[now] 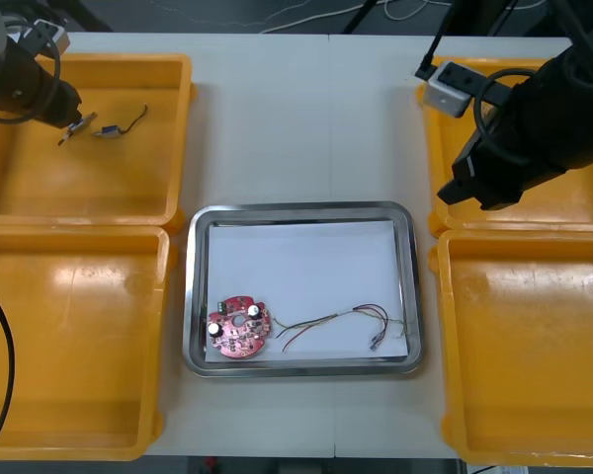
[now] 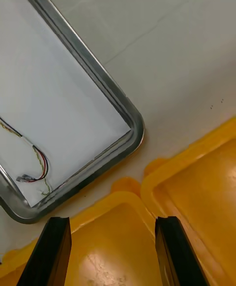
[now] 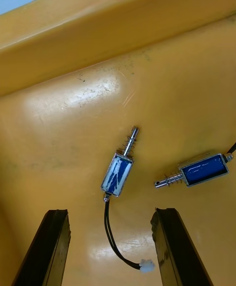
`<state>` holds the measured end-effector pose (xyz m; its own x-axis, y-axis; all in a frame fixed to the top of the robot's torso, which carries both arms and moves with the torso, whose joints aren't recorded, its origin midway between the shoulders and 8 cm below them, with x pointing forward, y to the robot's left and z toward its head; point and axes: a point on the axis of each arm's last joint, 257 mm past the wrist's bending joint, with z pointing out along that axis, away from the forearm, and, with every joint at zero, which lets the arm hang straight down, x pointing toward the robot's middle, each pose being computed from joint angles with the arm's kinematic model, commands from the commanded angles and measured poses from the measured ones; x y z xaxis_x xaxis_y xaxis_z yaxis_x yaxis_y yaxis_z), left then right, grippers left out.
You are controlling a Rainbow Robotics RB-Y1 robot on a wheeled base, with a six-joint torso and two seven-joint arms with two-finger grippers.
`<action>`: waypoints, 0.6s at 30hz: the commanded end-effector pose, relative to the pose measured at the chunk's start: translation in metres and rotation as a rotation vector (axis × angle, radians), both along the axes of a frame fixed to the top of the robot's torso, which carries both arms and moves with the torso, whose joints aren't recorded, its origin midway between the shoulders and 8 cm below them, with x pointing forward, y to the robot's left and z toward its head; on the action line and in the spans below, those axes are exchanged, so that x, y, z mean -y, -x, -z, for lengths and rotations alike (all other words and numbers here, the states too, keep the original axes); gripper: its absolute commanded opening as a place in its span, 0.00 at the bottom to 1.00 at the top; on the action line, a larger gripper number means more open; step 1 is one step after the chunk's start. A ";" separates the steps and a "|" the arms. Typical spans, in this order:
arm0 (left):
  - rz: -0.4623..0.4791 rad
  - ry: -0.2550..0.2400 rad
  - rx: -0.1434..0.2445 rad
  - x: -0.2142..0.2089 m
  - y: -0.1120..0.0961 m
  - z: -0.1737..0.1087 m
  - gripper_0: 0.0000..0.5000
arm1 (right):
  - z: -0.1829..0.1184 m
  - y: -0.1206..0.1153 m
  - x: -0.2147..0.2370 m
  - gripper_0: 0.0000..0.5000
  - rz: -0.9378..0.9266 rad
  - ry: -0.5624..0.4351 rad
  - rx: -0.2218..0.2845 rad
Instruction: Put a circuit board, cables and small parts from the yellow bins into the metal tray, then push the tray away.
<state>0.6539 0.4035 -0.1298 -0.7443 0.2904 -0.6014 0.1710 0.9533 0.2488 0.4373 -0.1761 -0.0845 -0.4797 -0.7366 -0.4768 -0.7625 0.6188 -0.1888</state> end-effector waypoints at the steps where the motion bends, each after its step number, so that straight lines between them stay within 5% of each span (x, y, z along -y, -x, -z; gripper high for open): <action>1: 0.088 -0.098 0.044 0.013 -0.018 -0.033 1.00 | -0.015 -0.007 0.041 1.00 0.180 -0.034 0.036; 18: 0.067 -0.094 0.069 0.009 -0.034 -0.015 1.00 | -0.021 -0.053 0.140 1.00 0.626 -0.013 0.148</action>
<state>0.6649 0.4206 -0.1480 -0.7544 0.2485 -0.6076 0.1117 0.9607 0.2541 0.4811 -0.2903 -0.0782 -0.7474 -0.3891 -0.5385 -0.3041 0.9210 -0.2434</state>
